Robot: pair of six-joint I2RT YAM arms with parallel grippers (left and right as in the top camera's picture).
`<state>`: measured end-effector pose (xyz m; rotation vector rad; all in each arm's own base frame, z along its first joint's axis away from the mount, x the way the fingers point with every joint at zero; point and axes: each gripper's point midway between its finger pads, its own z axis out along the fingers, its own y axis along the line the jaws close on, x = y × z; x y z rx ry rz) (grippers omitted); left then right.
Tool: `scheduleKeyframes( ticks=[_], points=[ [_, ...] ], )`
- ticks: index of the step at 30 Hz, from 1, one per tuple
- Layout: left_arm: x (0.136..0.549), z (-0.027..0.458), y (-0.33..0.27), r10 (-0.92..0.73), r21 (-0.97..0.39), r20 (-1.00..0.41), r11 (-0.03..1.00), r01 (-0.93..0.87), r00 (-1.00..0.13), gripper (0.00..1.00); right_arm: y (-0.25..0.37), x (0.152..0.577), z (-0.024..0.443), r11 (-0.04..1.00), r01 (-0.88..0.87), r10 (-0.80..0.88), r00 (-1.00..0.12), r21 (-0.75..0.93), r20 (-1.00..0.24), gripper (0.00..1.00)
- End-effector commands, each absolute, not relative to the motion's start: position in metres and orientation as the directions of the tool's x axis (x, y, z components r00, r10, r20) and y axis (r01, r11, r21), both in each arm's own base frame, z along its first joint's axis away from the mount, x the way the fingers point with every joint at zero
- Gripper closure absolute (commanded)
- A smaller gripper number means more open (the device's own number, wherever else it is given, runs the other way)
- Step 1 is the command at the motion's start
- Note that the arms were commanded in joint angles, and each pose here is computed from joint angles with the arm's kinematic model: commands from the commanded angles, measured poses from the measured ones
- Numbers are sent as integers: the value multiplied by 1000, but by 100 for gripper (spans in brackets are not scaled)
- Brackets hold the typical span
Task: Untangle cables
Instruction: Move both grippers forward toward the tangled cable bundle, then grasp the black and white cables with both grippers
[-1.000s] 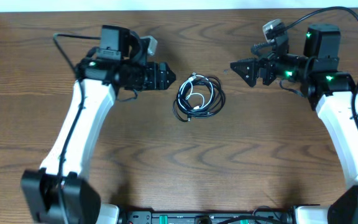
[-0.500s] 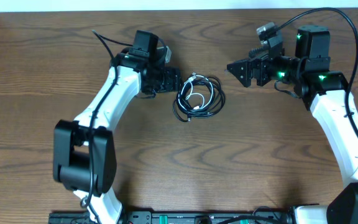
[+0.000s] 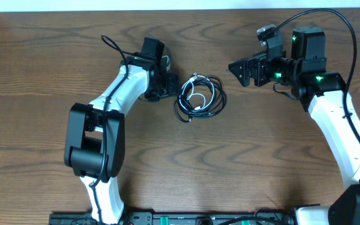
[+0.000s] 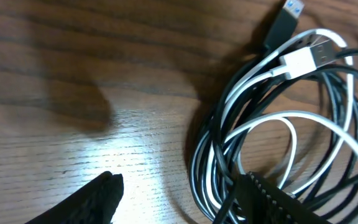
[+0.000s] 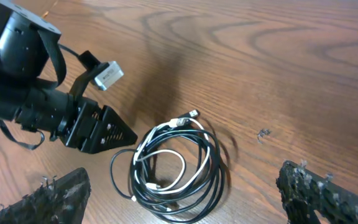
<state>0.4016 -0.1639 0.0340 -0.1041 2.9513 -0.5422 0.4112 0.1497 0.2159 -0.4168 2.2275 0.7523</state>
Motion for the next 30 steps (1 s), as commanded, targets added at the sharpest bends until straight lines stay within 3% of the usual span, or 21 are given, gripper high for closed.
scheduleKeyframes(
  ticks=[1, 6, 12, 14, 15, 16, 22, 30],
  points=[
    [393, 16, -172, -71, -332, -89, 943, -38, -993, 37, 153, 414, 219, 784, -487, -60, -677, 384, -734, 5],
    [389, 3, -183, -45, -326, -75, 945, -18, -996, 44, 151, 413, 217, 792, -477, -61, -683, 381, -728, 5],
    [386, -14, -183, -60, -317, -39, 947, -44, -997, 62, 151, 413, 216, 792, -476, -62, -686, 383, -725, 5],
    [387, -14, -184, -62, -318, -42, 947, -45, -997, 76, 151, 412, 216, 792, -475, -62, -688, 384, -723, 5],
    [387, -14, -184, -62, -319, -43, 947, -45, -997, 89, 151, 412, 216, 792, -475, -62, -688, 384, -723, 5],
    [388, -14, -184, -62, -320, -45, 946, -44, -997, 92, 151, 412, 216, 792, -475, -62, -688, 384, -723, 5],
    [397, 24, -201, -22, -417, -113, 909, 27, -993, 92, 154, 411, 216, 789, -480, -67, -688, 384, -722, 5],
    [411, 135, -225, 19, -541, -371, 808, 232, -928, 93, 167, 407, 217, 774, -500, -80, -687, 390, -722, 6]
  ],
)
